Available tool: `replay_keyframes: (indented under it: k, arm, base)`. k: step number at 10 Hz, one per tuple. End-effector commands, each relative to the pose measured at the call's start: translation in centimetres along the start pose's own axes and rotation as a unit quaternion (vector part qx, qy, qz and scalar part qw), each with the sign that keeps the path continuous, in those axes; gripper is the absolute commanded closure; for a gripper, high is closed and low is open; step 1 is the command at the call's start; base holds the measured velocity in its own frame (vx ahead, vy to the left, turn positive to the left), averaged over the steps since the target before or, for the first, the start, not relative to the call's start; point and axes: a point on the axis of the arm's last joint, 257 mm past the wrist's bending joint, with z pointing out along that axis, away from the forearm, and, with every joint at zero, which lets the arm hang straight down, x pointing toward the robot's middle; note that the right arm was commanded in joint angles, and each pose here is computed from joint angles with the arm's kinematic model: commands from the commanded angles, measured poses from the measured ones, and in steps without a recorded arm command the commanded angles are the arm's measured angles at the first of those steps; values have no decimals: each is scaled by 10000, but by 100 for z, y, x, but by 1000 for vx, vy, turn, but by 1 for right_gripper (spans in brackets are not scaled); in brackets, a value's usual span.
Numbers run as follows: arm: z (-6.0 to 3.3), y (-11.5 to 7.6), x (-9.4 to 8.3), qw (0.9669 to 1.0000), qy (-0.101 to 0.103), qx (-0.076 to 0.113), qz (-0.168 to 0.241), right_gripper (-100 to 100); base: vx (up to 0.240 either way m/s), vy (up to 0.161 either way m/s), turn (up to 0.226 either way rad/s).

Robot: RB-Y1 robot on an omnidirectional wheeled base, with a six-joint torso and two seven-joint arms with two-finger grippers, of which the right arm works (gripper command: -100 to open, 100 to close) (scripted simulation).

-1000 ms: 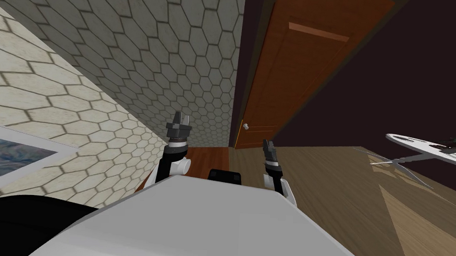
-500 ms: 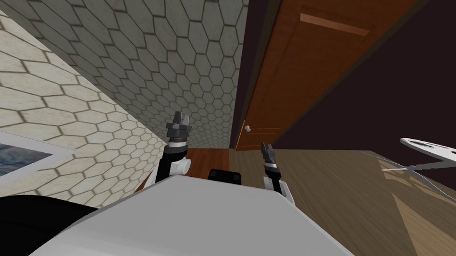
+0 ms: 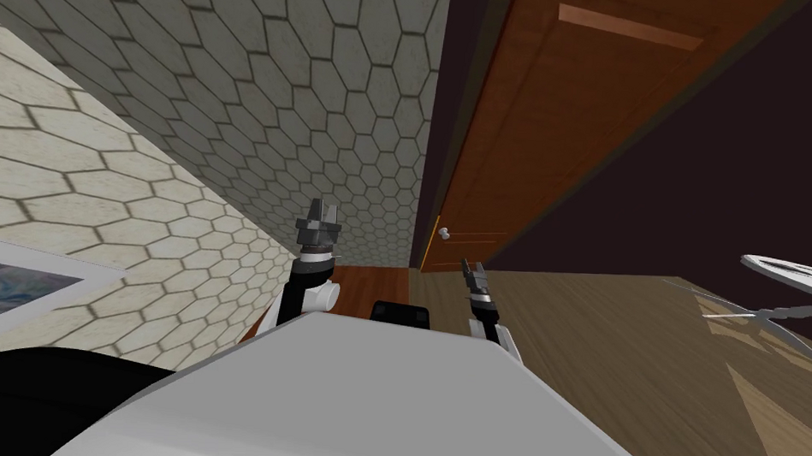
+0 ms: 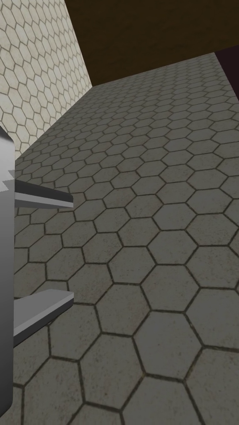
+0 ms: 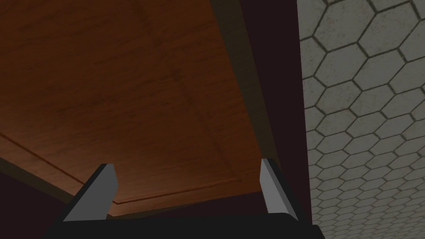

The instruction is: Pull the door open

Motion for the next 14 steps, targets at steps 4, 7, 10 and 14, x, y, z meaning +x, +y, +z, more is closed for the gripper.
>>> replay_keyframes:
  k: [4,7,10,14]
  arm:
    - [-183,-196,285,9982,351,148,-464,-100]
    - [-301,-299,456,9955,567,222,-723,-100]
    - [-421,-389,615,9919,777,282,-960,-100]
    - [-571,-484,795,9866,1022,339,-1222,-100]
  base:
    - [99,9,42]
    - [100,-3,37]
    - [102,3,39]
    - [96,-10,33]
